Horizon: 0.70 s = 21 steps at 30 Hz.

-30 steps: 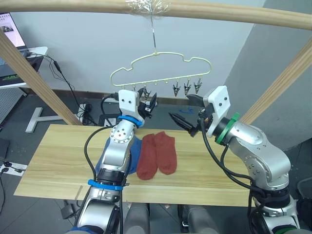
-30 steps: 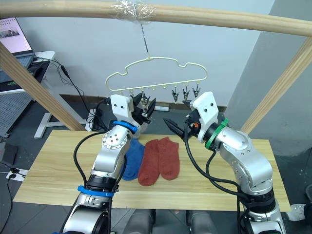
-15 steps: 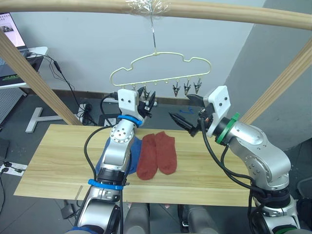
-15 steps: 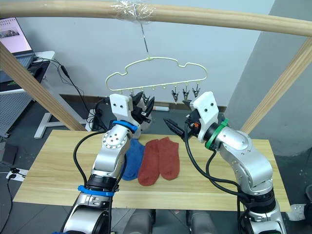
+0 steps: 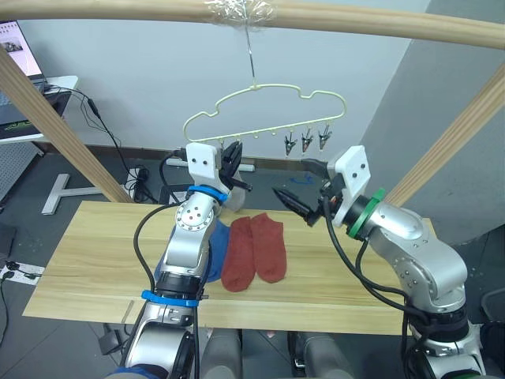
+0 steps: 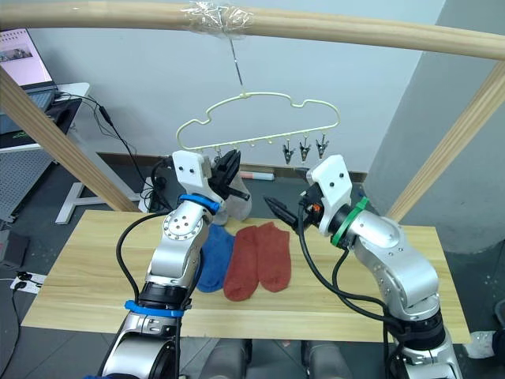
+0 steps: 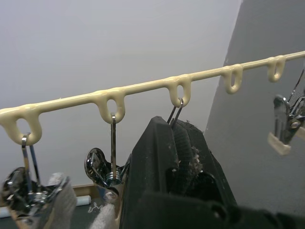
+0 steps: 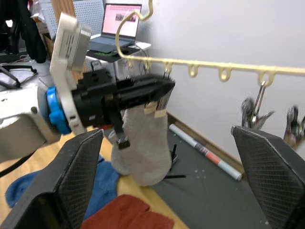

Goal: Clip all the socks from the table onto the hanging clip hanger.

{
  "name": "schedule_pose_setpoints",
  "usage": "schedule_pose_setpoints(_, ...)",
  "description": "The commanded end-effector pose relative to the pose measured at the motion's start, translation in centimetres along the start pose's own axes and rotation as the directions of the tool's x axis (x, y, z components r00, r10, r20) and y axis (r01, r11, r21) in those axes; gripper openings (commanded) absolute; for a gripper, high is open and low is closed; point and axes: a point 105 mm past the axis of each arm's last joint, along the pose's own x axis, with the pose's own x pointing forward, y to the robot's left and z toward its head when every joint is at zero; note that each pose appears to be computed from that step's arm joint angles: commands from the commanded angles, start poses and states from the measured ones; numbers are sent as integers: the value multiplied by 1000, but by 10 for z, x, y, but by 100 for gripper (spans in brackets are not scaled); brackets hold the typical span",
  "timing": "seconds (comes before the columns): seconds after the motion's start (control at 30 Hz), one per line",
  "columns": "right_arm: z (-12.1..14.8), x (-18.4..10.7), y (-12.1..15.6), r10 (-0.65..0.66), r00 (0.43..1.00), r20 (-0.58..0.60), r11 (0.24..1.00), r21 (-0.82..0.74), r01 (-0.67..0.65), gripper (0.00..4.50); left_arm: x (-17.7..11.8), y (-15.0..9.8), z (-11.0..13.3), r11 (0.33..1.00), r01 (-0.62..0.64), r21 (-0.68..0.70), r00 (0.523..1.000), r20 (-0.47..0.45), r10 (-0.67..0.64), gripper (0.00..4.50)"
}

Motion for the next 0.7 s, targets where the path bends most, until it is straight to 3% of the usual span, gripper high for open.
schedule_pose_setpoints(0.03, -31, 8, 6, -12, 995, -103, 1000, 2, 12, 450, -4, 5, 2, 998, 8, -57, 1000, -3, -8, 1)
schedule_pose_setpoints(0.1, -69, 13, 12, -20, 970, -243, 999, -30, 13, 450, -7, 7, 1, 993, 11, -116, 1000, -14, -13, 1)
schedule_pose_setpoints(0.27, -125, 41, 26, -4, 939, -343, 1000, -24, -4, 450, -13, 18, 1, 985, 19, -169, 999, -40, -27, 1)
schedule_pose_setpoints(0.37, -165, 58, 16, -51, 893, -447, 999, -33, 40, 450, -18, 21, -1, 989, 20, -145, 998, -64, -29, 1)
schedule_pose_setpoints(0.53, -183, 74, 1, -89, 876, -474, 996, -65, 66, 450, -21, 16, -2, 993, 32, -116, 997, -73, -41, 1)
schedule_pose_setpoints(0.6, -203, 71, -8, -137, 834, -535, 990, -93, 104, 450, -24, 13, -1, 991, 34, -128, 996, -73, -44, 1)
schedule_pose_setpoints(0.7, -224, 64, 0, -81, 801, -594, 996, -25, 83, 450, -28, 12, -1, 991, 32, -129, 996, -80, -43, 1)
